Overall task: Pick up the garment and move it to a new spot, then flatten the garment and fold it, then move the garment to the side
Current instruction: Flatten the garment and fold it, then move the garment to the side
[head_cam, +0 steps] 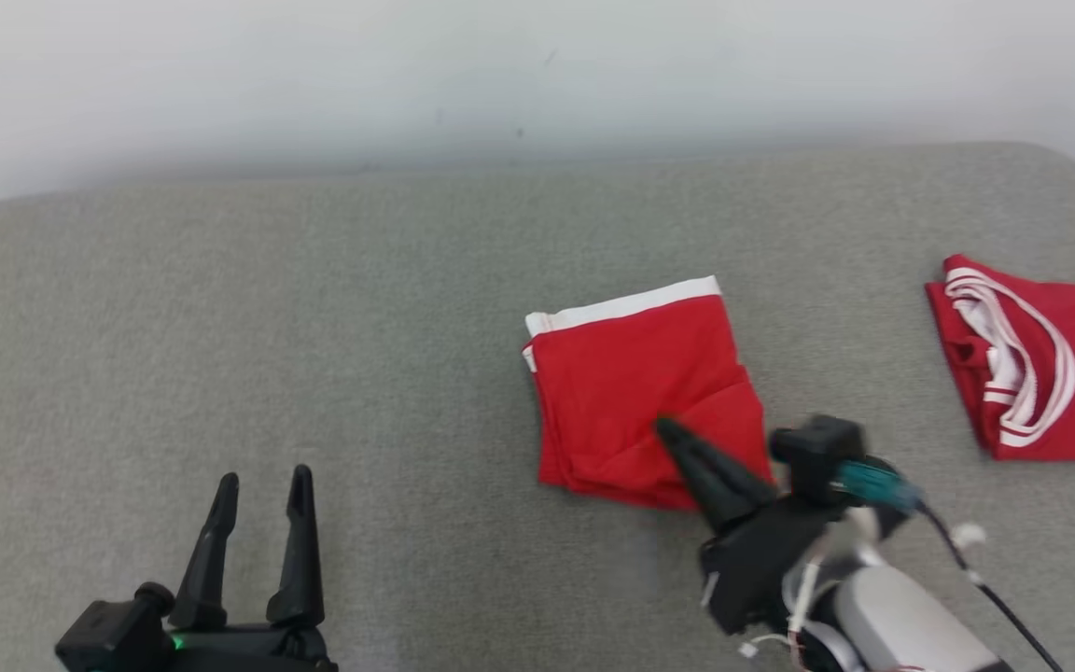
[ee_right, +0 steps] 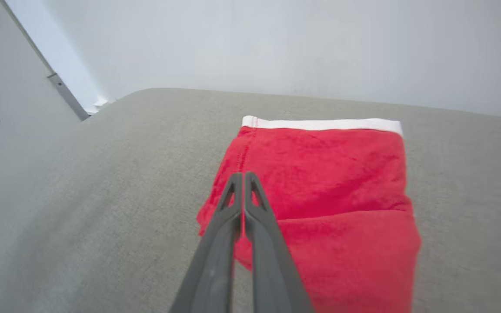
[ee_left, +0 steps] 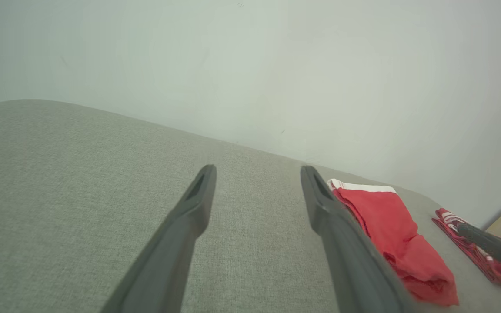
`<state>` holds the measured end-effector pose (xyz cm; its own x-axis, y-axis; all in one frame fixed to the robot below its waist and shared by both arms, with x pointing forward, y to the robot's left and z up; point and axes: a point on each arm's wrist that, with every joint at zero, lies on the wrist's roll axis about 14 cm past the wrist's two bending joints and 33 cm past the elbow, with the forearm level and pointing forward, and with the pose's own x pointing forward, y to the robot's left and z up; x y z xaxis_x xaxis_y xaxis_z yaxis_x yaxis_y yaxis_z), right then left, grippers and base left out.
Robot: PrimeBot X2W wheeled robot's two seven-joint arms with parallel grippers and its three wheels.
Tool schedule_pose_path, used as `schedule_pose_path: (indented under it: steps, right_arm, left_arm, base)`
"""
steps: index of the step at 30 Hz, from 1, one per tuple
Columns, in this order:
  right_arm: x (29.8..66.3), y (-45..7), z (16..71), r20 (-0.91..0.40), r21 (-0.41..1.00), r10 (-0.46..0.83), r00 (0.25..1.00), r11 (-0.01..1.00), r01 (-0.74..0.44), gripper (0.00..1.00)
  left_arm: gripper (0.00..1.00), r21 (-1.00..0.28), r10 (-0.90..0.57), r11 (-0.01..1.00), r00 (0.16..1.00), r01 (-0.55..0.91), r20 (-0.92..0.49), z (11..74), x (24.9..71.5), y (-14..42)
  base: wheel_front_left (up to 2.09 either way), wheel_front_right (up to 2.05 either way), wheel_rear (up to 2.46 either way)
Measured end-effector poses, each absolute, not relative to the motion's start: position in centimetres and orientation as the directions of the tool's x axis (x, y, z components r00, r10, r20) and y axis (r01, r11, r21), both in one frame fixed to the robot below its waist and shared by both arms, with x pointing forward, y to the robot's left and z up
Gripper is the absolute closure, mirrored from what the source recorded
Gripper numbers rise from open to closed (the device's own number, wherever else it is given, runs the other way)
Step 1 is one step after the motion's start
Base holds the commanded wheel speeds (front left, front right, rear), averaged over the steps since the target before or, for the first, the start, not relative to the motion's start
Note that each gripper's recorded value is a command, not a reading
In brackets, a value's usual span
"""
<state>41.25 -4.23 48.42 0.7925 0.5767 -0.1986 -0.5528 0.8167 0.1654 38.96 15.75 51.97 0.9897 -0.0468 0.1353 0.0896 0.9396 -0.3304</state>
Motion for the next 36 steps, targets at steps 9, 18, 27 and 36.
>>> schedule_pose_path:
  steps: [9, 18, 27, 36]
  right_arm:
    - [40.3, -14.2, 52.0, 0.038, 0.128, 0.252, 0.967, 0.958, -0.255, 0.0]
    - [37.9, -20.1, 51.7, 0.071, 0.109, 0.069, 0.995, 0.991, -0.076, 0.0]
    - [36.8, -21.4, 50.4, 0.041, 0.105, 0.038, 0.998, 0.994, -0.042, 0.0]
    - [37.8, -19.8, 51.2, 0.058, 0.121, 0.091, 0.994, 0.988, -0.097, 0.0]
  left_arm:
    - [0.0, -0.329, -0.062, 0.938, 0.986, 0.11, 0.154, 52.7, 38.3, 15.2]
    - [0.0, -0.318, -0.052, 0.942, 0.984, 0.104, 0.17, 53.3, 38.5, 15.5]
    - [0.0, -0.298, -0.027, 0.952, 0.989, 0.07, 0.145, 52.4, 38.3, 16.7]
    - [0.0, -0.285, -0.006, 0.958, 0.993, 0.039, 0.117, 51.5, 37.3, 17.7]
  base:
    - [0.0, 0.0, 0.0]
    - [0.0, 0.0, 0.0]
    - [0.0, 0.0, 0.0]
    - [0.0, 0.0, 0.0]
